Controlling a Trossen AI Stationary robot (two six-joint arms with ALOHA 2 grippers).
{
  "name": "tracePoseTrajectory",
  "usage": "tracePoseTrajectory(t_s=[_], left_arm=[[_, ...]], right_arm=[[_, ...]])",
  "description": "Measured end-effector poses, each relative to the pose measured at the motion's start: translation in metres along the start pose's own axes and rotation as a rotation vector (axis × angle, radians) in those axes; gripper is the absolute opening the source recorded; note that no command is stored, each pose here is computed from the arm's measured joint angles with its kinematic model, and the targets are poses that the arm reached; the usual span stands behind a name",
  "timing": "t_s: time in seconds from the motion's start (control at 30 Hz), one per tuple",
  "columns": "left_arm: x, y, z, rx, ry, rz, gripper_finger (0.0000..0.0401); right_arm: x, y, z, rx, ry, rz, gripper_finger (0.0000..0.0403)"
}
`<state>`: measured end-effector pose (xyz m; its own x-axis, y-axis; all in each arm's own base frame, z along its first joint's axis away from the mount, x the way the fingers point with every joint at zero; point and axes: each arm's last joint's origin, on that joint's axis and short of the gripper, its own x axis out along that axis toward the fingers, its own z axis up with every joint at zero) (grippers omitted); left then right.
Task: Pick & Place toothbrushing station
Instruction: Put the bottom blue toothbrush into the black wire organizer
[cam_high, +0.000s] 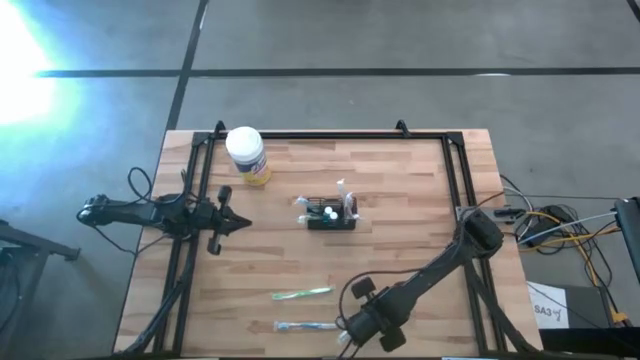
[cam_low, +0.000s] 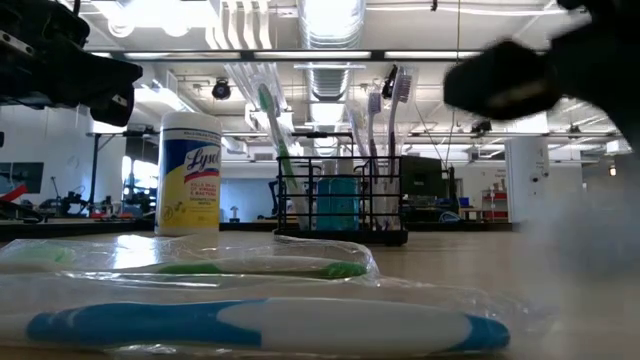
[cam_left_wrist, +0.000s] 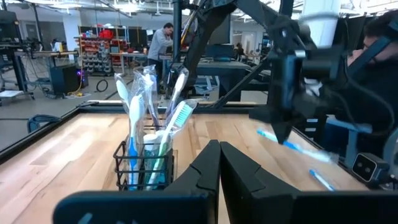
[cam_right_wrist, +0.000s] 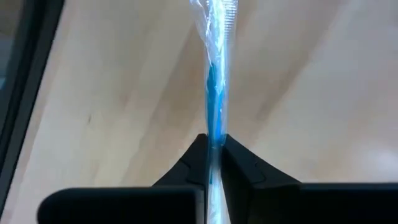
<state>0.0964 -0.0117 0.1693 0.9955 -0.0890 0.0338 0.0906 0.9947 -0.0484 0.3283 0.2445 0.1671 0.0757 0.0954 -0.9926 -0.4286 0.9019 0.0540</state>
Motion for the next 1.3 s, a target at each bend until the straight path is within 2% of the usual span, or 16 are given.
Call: tracePoseTrajectory(t_s=[0.2,0.4,0.53,0.63,0.83,1.0,1.1,1.3], left_arm=[[0.0,0.0,0.0,-0.004,-0.003,0.002,0.0012],[0.0,0.0,0.001,0.034,-0.01,0.006,0.0012],[0.0,0.0,0.003,0.052,-0.026,0.008,0.0012],[0.0,0.0,0.003,0.05,-0.035,0.007,0.0012],[0.0,0.0,0.009,0.043,-0.092,0.015,0.0012],[0.002,0.002,0.011,0.057,-0.1,0.104,0.0012],[0.005,0.002,0.011,0.068,-0.1,0.109,0.0012],[0.015,0.004,0.032,0.084,-0.065,0.221,0.0012]], right_arm=[[-0.056,-0.013,-0.007,-0.094,-0.138,-0.08,0.0015],[-0.116,-0.041,-0.014,-0.257,-0.517,-0.108,0.0014],[-0.135,-0.07,-0.036,-0.264,-0.691,-0.151,0.0014],[-0.139,-0.093,-0.057,-0.248,-0.794,-0.167,0.0014],[-0.134,-0.129,-0.101,-0.216,-1.028,-0.125,0.0013],[-0.12,-0.147,-0.129,-0.132,-1.089,-0.156,0.0013],[-0.117,-0.154,-0.139,-0.117,-1.143,-0.195,0.0013],[-0.103,-0.17,-0.151,-0.099,-1.221,-0.279,0.0013]])
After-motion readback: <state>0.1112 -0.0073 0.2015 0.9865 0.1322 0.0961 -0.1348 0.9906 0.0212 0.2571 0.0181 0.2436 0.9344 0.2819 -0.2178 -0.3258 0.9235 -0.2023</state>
